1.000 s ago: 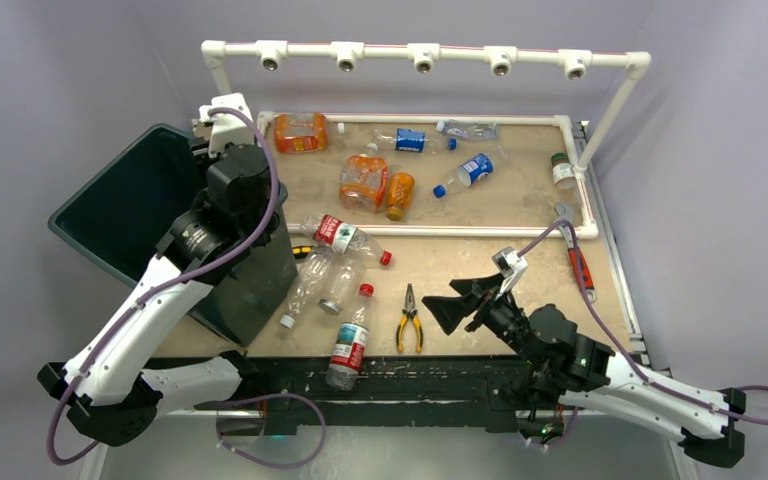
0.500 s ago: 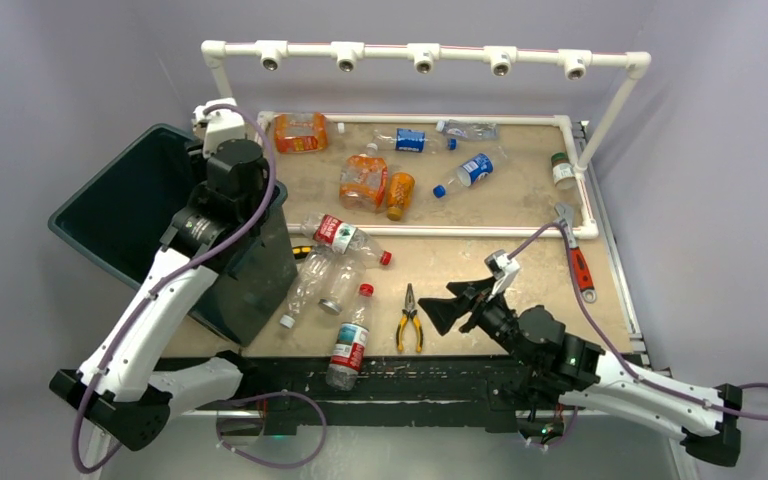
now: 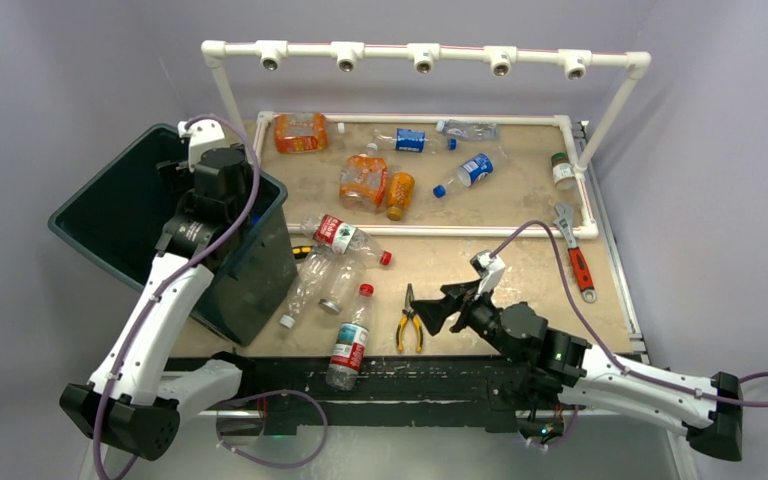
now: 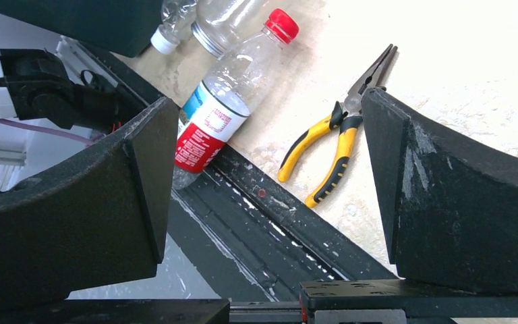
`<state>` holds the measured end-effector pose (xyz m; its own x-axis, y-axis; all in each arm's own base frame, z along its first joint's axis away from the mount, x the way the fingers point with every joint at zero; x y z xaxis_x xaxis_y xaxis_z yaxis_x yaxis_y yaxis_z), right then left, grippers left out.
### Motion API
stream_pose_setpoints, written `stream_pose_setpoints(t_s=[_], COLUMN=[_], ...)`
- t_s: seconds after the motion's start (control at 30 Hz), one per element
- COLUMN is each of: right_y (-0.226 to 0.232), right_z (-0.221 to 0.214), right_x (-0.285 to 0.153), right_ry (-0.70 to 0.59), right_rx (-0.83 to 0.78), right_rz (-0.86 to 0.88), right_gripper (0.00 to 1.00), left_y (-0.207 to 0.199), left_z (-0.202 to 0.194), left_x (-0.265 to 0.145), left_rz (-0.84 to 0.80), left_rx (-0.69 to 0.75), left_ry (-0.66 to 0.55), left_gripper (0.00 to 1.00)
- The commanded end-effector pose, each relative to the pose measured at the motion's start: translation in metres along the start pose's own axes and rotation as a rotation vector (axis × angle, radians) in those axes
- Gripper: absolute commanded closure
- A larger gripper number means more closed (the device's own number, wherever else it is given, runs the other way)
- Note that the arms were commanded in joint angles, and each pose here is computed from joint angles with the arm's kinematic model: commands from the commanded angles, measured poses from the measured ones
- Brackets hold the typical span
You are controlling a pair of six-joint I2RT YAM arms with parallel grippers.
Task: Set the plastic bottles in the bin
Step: Place the plastic bottle in the trash bin, then pick up the plastic bottle from the corner of the board.
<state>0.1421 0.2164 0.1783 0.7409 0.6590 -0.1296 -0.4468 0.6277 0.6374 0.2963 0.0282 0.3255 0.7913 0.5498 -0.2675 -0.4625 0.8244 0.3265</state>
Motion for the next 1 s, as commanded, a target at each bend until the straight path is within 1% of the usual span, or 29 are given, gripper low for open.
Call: stream_pose_setpoints(t_s=[0.0, 0.1, 0.17, 0.23, 0.3, 0.37, 0.47, 0.57, 0.63, 0.7, 0.8, 0.97], right_y=[0.005, 0.021, 0.032, 0.038, 0.033, 0.024, 0.012, 0.011, 0.019, 0.029, 0.038, 0.046], right_z=[0.010, 0.013, 0.011, 0.006, -0.001, -0.013, -0.038, -0.059, -0.070, -0.081, -0.093, -0.106], right_x=[-0.002, -0.004, -0.004, -0.002, 0.004, 0.012, 0.022, 0.033, 0.041, 0.049, 0.062, 0.079], right_ry=[-0.052, -0.039, -0.005, 0.033, 0.070, 0.116, 0.204, 0.278, 0.318, 0.367, 0.424, 0.472], right_rx=[0.036, 0.078, 0.073, 0.066, 0.066, 0.050, 0.040, 0.053, 0.068, 0.079, 0.083, 0.081], right_rz=[0.027, 0.092, 0.142, 0.151, 0.100, 0.038, -0.042, -0.061, -0.022, 0.015, 0.021, 0.025], right_gripper=[0.01, 0.01, 0.01, 0.01, 0.01, 0.01, 0.01, 0.01, 0.01, 0.01, 0.01, 0.01], left_y=[0.022, 0.033, 0.029, 0.015, -0.006, -0.025, -0.042, -0.048, -0.051, -0.053, -0.055, -0.072], left_z=[0.047, 0.082, 0.106, 0.122, 0.126, 0.121, 0.101, 0.083, 0.074, 0.073, 0.084, 0.117], left_x=[-0.016, -0.042, -0.065, -0.087, -0.106, -0.122, -0.138, -0.141, -0.139, -0.138, -0.131, -0.116], left_rz=[0.007, -0.097, -0.254, -0.438, -0.621, -0.772, -0.913, -0.949, -0.951, -0.955, -0.935, -0.917], left_rx=[-0.128, -0.214, -0.266, -0.284, -0.292, -0.304, -0.334, -0.338, -0.328, -0.321, -0.290, -0.238], left_ry=[-0.113, -0.202, -0.274, -0.308, -0.292, -0.271, -0.258, -0.237, -0.221, -0.223, -0.235, -0.249], left_gripper=[0.06, 0.03, 0.02, 0.01, 0.01, 0.01, 0.01, 0.01, 0.01, 0.01, 0.01, 0.01])
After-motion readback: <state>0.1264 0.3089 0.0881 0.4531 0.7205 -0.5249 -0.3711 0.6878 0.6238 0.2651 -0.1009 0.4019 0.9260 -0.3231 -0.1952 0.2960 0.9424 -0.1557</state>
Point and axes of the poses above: each gripper's point midway between its finger pads, its own x axis out along the fingers, its own y axis along the line the jaws close on, z = x × y, the point moved 2 cm from there along -x, back along the fingers, and after that the axes turned 10 degrees about x, right-handed, at the moved point
